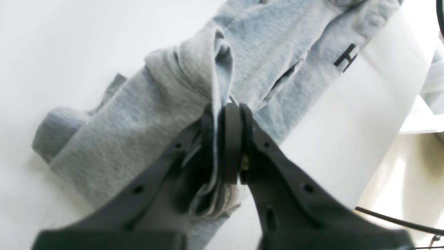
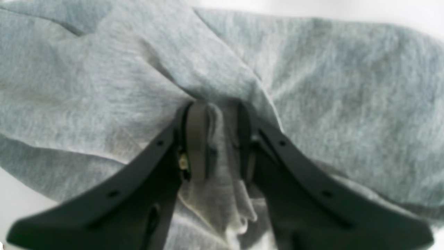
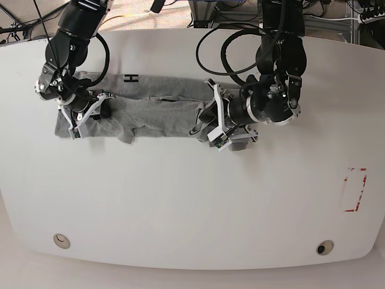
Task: Fold the T-shirt properly
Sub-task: 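Carry the strip's end with the left gripper toward the right gripper, then lay the carried end down and regrasp the strip ends with both grippers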
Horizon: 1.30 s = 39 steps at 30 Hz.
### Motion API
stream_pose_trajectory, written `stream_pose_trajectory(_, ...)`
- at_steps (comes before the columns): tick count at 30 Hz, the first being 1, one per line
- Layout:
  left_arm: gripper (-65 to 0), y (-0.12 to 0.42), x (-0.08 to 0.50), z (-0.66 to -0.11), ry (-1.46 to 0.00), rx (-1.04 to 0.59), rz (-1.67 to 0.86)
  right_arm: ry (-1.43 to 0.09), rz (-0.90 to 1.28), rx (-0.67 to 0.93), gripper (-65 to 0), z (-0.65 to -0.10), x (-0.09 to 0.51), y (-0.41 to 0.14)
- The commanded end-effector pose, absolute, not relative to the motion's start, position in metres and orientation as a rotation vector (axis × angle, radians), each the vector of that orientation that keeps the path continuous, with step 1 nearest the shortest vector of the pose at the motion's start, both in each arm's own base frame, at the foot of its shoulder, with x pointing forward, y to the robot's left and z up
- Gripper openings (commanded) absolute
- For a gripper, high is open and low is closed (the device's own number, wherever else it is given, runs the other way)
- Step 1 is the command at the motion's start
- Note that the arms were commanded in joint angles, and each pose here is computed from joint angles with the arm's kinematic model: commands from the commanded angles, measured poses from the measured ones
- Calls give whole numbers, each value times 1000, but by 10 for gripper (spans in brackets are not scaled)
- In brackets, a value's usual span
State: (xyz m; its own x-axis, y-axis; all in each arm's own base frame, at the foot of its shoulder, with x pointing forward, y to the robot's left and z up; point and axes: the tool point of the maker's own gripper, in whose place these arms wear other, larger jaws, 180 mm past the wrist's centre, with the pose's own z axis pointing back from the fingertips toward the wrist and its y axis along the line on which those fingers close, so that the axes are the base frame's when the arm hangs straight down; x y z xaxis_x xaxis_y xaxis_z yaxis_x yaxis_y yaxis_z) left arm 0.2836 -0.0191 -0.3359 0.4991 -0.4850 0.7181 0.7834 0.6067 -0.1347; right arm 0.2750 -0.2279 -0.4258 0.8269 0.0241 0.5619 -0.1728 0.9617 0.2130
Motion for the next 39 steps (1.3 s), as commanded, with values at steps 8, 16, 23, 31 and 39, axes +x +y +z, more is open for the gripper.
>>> stream_pose_trajectory(8, -251, -63, 291, -306, -777, -516, -866, -529, 115, 244, -512, -434, 267, -226)
stream_pose_trajectory(16, -242, -87, 286, -266, -890, -517, -970, -530, 115, 245, -512, -433, 267, -225)
stream_pose_trajectory(23, -243, -11, 310, -294, -833, -324, -851, -617, 146, 217, -484, -404, 287, -227)
stream_pose_trajectory(31, -336, 33, 301, -348, -764, -280, -753, -753, 166, 364, -146, -357, 301, -201)
stream_pose_trajectory(39, -350, 39, 287, -388, -673, -330, -710, -869, 5, 394, -116, -325, 294, -259)
